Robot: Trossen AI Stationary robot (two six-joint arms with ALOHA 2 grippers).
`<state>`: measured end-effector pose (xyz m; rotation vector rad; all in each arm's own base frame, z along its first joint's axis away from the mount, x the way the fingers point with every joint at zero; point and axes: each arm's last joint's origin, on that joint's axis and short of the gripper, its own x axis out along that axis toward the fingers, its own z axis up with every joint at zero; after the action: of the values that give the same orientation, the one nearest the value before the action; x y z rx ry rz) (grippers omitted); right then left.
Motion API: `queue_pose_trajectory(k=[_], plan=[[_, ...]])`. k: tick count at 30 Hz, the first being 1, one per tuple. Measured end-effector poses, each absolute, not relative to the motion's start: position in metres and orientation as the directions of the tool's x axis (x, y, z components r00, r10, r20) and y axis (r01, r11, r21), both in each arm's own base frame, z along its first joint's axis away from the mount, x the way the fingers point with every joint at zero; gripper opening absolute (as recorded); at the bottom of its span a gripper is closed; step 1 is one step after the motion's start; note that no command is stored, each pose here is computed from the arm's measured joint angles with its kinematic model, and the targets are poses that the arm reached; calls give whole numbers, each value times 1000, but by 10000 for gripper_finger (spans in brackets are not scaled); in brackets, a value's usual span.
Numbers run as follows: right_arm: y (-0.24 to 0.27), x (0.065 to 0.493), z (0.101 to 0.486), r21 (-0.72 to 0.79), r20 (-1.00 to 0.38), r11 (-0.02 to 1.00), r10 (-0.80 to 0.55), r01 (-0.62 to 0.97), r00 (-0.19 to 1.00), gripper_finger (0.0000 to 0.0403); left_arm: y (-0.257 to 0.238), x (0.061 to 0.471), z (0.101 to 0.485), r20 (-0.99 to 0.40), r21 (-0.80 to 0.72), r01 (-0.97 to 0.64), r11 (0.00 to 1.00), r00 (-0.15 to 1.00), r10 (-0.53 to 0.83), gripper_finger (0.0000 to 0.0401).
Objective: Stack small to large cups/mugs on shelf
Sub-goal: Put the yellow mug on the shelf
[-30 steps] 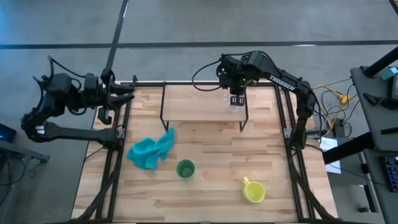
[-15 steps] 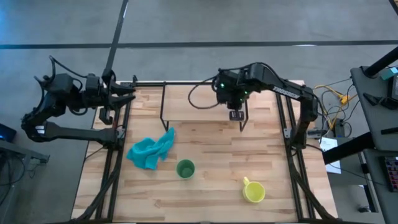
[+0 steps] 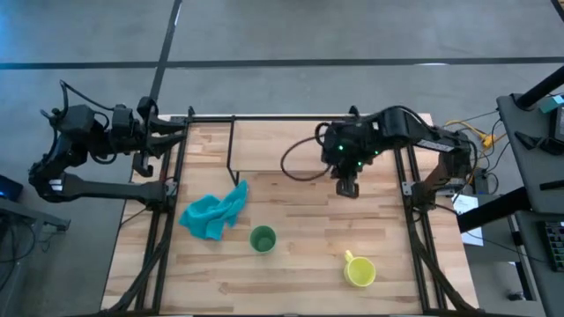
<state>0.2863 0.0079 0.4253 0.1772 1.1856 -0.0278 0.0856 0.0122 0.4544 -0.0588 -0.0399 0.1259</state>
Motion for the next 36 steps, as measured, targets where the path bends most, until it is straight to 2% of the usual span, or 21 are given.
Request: queue_pose_trajectory(k=[6,9,13,19,23,26,36], plan=[[31,288,412,176,-941,971,118,162,317,95,12,82,451,17,-64,-127,990,992,128,102],[43,290,400,198,-954,959,141,204,265,119,12,82,445,-38,-70,-130,989,991,128,102],[62,288,383,277,-956,931,243,236,162,138,12,86,437,-119,-75,-135,988,985,126,102],[93,280,357,261,-965,938,261,229,28,141,12,96,432,-176,-93,-72,993,983,55,102],[105,275,345,228,-968,926,248,300,-28,138,12,102,431,-193,-195,-63,979,981,25,102],[114,272,338,209,-970,923,238,324,-53,133,12,106,430,-203,-225,-50,973,979,3,102],[143,264,314,226,-964,944,252,240,-84,123,13,117,429,-208,-232,-25,972,978,-24,102]])
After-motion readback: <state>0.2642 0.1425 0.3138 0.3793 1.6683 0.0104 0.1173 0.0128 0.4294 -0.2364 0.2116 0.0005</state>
